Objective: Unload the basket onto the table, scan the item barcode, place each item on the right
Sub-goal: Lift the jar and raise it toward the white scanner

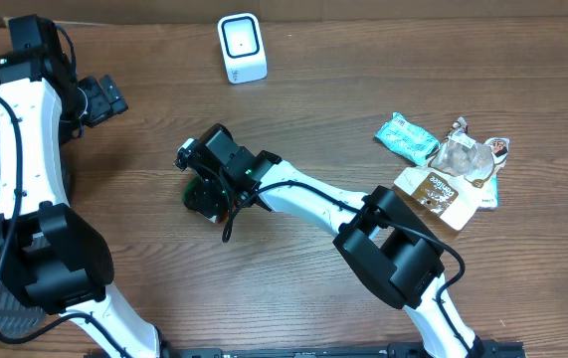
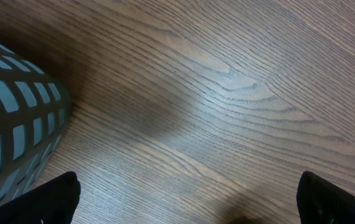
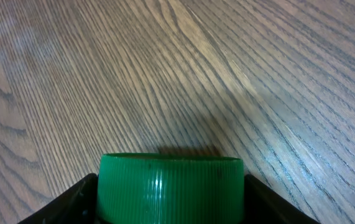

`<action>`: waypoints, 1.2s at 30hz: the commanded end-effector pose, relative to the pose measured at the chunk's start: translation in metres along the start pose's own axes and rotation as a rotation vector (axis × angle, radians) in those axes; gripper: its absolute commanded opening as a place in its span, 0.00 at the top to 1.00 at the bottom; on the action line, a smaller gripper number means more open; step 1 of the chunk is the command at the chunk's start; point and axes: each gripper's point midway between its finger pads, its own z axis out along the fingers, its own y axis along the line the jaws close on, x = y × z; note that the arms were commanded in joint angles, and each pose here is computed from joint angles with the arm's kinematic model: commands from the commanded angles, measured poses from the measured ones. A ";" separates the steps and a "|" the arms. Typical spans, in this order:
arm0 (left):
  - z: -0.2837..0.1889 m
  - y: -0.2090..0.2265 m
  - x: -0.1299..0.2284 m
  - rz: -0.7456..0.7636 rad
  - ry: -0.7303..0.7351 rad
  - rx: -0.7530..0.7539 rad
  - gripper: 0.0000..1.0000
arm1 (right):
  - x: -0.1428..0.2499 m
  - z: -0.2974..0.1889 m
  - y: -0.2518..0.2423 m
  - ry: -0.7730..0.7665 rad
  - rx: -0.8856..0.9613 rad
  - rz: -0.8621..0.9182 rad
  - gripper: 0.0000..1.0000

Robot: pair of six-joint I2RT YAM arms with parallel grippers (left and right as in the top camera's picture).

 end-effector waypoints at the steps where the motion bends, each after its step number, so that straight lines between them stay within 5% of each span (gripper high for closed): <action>1: 0.004 0.001 0.001 -0.001 0.004 -0.012 0.01 | -0.014 -0.012 0.000 -0.036 0.011 -0.008 0.43; 11: 0.004 0.001 0.001 -0.001 0.004 -0.012 0.00 | -0.034 -0.058 0.012 -0.073 0.011 -0.016 0.73; 25: 0.004 0.001 0.001 -0.001 0.004 -0.012 0.00 | -0.066 -0.120 -0.007 -0.224 -0.238 -0.011 0.77; 36: 0.004 0.001 0.001 -0.001 0.004 -0.012 0.00 | -0.056 -0.133 -0.115 -0.228 0.139 0.200 0.84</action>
